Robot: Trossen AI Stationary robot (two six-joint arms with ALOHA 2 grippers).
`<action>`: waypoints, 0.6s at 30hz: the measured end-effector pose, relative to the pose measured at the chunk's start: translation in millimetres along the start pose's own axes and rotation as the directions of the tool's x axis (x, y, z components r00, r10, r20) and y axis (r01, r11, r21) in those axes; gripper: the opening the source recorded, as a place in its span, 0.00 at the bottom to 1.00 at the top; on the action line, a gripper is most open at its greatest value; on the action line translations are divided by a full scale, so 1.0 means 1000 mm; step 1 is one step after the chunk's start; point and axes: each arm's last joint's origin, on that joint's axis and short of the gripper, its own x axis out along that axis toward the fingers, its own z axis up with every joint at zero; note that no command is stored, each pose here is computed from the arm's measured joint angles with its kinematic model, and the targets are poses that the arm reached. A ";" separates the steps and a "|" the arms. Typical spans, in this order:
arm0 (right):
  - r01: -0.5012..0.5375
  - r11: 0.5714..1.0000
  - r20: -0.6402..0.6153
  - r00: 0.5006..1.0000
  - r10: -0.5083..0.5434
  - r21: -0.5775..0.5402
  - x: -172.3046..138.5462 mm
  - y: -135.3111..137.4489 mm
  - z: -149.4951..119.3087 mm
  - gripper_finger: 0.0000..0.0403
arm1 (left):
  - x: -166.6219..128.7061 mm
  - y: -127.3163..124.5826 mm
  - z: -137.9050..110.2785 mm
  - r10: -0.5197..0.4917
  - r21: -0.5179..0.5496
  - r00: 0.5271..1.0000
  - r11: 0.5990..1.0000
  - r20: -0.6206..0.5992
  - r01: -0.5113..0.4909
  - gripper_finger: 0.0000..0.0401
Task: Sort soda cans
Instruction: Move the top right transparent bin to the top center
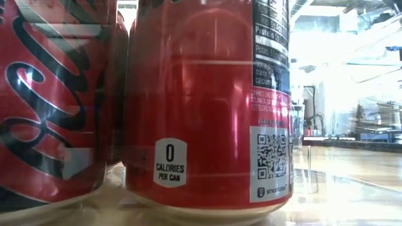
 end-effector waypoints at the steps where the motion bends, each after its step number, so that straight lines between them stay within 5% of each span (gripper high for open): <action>1: -0.011 1.000 0.002 1.000 0.011 -0.002 0.006 -0.006 0.002 0.00 | 0.002 -0.002 0.000 -0.001 0.014 1.000 1.000 -0.004 0.001 0.00; 10: -0.081 0.995 0.048 0.996 0.078 0.051 0.049 -0.054 0.018 0.00 | 0.025 -0.035 0.014 -0.196 0.156 0.976 0.971 0.092 0.181 0.00; 18: -0.099 0.993 0.034 0.995 0.097 0.069 0.057 -0.070 0.016 0.00 | 0.050 -0.021 0.036 -0.260 0.221 0.957 0.948 0.128 0.228 0.00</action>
